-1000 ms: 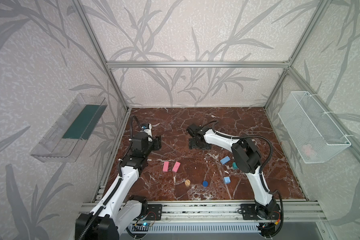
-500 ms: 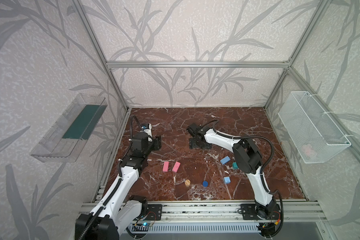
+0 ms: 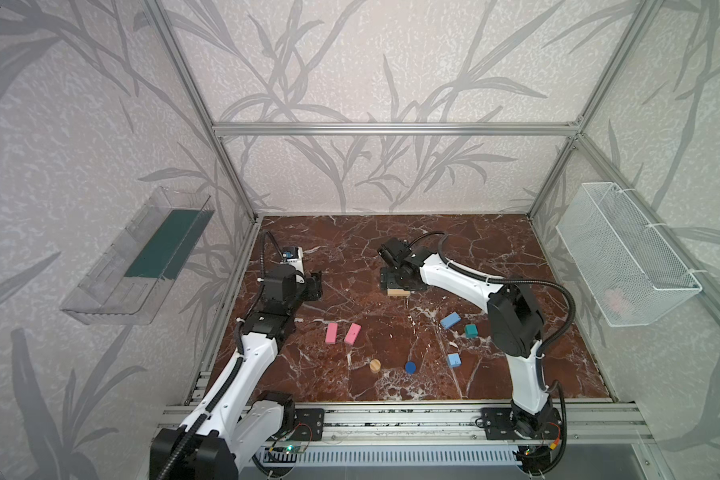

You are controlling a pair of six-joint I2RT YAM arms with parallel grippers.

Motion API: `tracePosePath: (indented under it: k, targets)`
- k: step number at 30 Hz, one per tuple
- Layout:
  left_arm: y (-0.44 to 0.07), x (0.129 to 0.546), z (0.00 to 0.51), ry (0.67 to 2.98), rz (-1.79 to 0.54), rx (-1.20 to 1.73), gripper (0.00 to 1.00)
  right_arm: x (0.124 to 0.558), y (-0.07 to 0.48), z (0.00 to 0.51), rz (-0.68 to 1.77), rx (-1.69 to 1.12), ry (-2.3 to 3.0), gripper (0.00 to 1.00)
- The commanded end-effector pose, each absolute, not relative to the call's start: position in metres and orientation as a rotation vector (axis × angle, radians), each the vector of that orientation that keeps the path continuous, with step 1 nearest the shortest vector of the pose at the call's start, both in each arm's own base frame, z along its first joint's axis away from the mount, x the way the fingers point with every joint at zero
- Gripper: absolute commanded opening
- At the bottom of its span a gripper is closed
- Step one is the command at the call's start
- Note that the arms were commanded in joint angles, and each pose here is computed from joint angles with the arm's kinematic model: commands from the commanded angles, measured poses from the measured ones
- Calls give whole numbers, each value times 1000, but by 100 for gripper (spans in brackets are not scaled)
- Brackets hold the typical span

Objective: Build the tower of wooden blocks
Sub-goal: 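Open the right gripper to release the bar on top of the other, then raise the right gripper off the stack while moving the left arm toward the pink blocks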

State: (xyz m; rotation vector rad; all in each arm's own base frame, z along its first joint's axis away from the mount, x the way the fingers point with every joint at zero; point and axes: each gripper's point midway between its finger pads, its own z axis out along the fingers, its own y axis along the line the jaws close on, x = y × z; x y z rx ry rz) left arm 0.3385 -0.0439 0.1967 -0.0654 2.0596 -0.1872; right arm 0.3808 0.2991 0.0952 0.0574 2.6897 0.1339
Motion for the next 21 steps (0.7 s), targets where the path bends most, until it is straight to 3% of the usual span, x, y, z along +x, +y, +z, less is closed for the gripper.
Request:
tracePosePath:
  k: [1, 14, 21]
  targets:
    - [-45, 339, 207, 2038, -186, -53, 64, 378, 288, 131, 135, 49, 2599, 99]
    - [-53, 345, 202, 2077, -248, -64, 63, 352, 242, 170, 122, 89, 2450, 100]
    - [-53, 347, 194, 2122, -240, -68, 63, 335, 218, 169, 118, 94, 2402, 95]
